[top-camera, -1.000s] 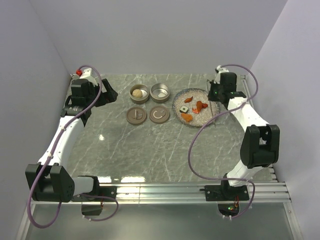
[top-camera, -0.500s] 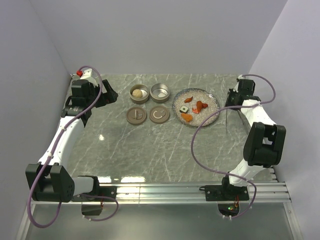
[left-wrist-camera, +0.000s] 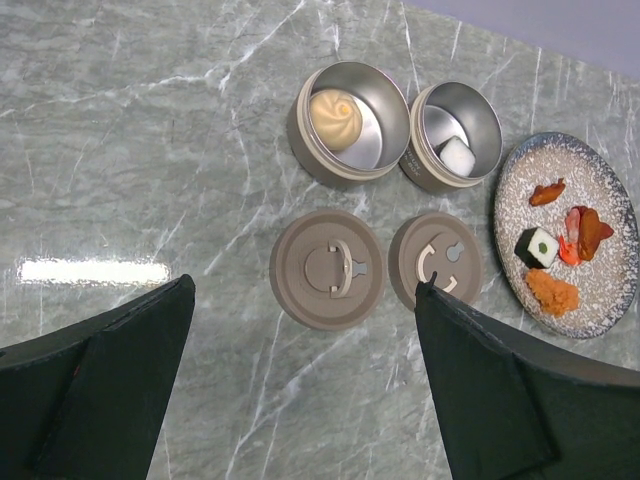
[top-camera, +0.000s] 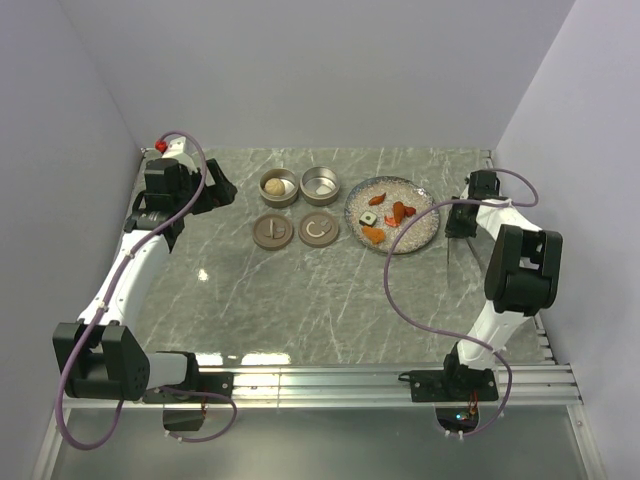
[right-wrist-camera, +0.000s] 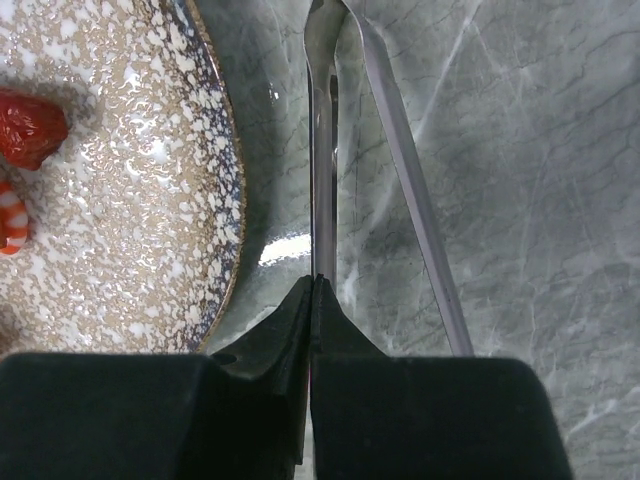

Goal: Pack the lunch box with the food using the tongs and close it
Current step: Put down the clamp, then grab the clamp with the right arm

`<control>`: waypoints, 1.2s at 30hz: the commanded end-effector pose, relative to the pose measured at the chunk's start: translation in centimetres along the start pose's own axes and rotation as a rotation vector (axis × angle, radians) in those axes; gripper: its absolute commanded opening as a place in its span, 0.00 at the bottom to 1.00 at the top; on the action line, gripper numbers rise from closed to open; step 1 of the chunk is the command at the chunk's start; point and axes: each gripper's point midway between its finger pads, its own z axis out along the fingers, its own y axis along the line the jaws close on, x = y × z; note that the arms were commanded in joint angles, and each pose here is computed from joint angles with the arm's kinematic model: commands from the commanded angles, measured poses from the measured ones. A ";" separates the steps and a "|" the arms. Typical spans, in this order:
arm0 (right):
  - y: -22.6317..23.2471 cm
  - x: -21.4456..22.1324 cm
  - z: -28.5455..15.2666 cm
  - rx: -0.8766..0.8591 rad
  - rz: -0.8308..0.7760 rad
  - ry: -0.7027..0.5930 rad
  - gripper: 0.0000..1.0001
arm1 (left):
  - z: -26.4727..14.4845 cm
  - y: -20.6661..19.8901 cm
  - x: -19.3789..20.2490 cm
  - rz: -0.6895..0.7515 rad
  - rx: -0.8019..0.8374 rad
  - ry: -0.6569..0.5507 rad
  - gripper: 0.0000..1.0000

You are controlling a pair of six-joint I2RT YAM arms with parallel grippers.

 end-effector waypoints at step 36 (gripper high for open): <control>-2.6 1.8 -2.4 0.120 -0.096 0.142 0.92 | -0.5 -0.6 -1.3 0.035 0.019 -0.051 0.99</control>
